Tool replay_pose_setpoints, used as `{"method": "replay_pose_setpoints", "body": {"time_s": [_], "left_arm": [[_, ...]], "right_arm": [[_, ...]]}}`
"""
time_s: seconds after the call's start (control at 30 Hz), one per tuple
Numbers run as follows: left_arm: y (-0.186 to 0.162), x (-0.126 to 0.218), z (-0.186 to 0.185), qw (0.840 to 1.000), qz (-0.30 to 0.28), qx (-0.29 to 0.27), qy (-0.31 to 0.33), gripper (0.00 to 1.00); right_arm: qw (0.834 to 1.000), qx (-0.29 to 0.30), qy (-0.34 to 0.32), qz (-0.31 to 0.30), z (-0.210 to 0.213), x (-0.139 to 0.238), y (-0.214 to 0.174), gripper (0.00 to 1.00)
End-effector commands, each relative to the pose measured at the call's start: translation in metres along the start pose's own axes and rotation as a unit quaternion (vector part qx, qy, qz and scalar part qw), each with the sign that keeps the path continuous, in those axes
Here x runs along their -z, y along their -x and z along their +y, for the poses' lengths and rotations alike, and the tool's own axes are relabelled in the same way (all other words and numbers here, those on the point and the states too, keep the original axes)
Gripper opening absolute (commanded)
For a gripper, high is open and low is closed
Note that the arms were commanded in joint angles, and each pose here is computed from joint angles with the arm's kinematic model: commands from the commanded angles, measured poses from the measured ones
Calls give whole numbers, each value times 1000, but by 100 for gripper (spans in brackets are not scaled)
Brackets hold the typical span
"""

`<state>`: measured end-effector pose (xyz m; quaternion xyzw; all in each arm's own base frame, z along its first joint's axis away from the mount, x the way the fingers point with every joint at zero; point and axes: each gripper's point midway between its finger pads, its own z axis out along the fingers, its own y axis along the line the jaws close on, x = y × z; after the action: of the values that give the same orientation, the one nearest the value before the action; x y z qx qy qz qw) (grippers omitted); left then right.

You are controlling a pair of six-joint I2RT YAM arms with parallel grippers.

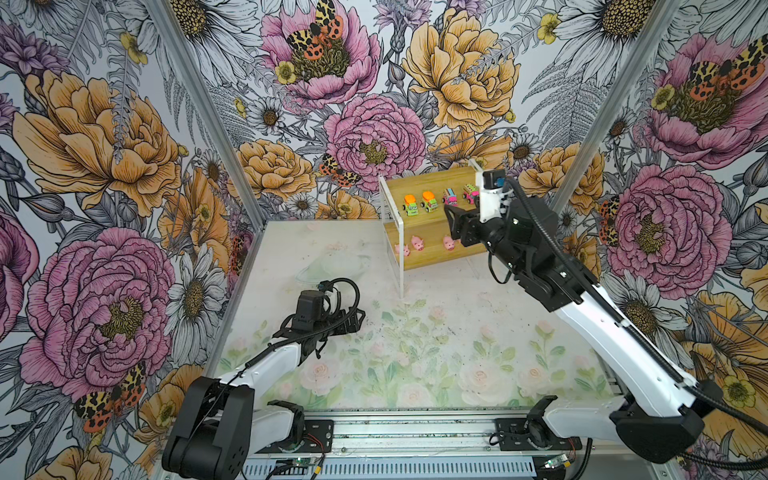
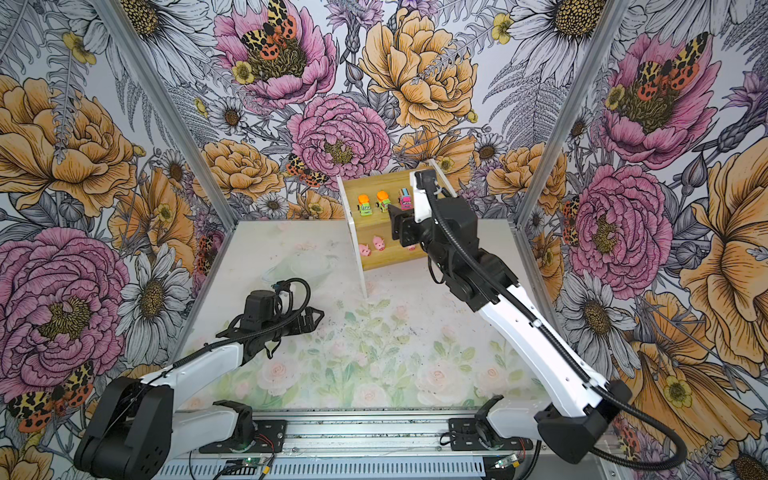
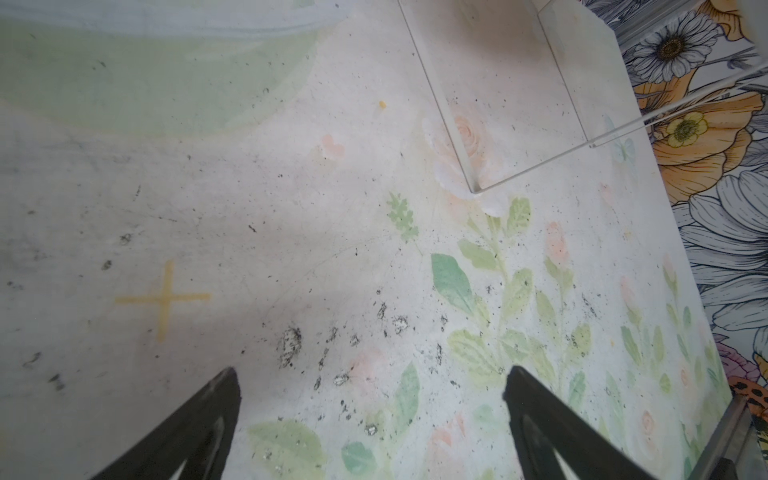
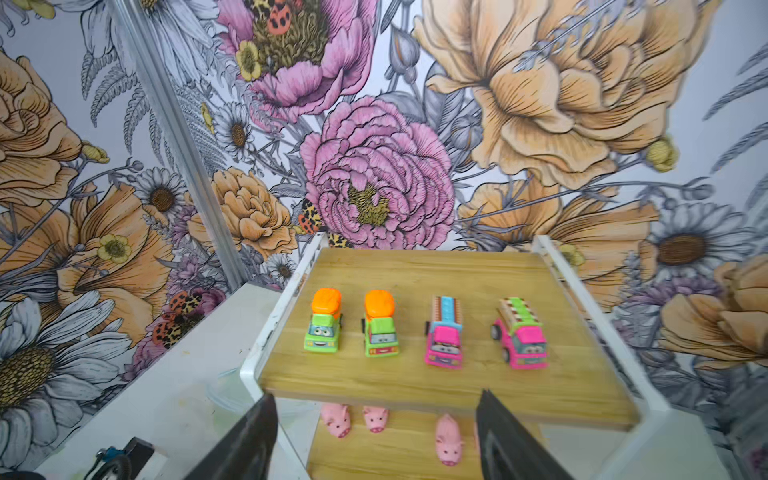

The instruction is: Place and organize the plastic toys onto the shelf

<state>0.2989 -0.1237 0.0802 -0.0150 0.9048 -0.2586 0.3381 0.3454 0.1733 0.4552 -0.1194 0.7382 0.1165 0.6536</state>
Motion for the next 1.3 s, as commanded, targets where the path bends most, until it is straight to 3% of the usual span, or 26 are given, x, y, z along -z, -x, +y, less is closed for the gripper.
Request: {"method": "replay_pose_setpoints", "body": {"time_s": [0.0, 0.1, 0.2, 0.3, 0.33, 0.43, 0.6, 0.83, 1.0, 1.13, 1.2, 1.27], "left_arm": [[46, 17, -12, 997, -72, -29, -2, 99], [75, 26, -17, 993, -110, -53, 9, 99], [100, 34, -22, 986, -145, -81, 16, 99], [119, 40, -16, 976, -178, -116, 45, 99], [125, 42, -10, 971, -193, -128, 65, 99], [141, 52, 7, 955, -241, -144, 96, 99], [152, 67, 44, 935, -298, -140, 132, 99], [145, 73, 96, 925, -318, -118, 172, 99], [149, 57, 109, 919, -342, -117, 160, 99], [146, 24, 102, 928, -302, -154, 154, 99], [140, 21, 102, 923, -299, -164, 177, 99], [138, 25, 102, 917, -327, -163, 157, 99]], "right_arm": [[992, 58, -106, 28, -68, 19, -36, 77], [981, 49, -167, 88, -133, 23, -111, 78], [975, 10, -194, 107, -178, 23, -183, 78], [975, -8, -208, 79, -195, 25, -248, 78], [977, -4, -208, 49, -196, 25, -255, 78], [978, -11, -205, 44, -195, 23, -295, 78], [981, -28, -189, 35, -200, -1, -307, 77], [980, -42, -186, 60, -207, -24, -335, 77], [979, -42, -190, 64, -208, -27, -338, 79], [980, -40, -183, 73, -207, -31, -339, 82], [980, -40, -181, 76, -206, -31, -339, 84], [980, -40, -181, 75, -206, -31, -339, 86]]}}
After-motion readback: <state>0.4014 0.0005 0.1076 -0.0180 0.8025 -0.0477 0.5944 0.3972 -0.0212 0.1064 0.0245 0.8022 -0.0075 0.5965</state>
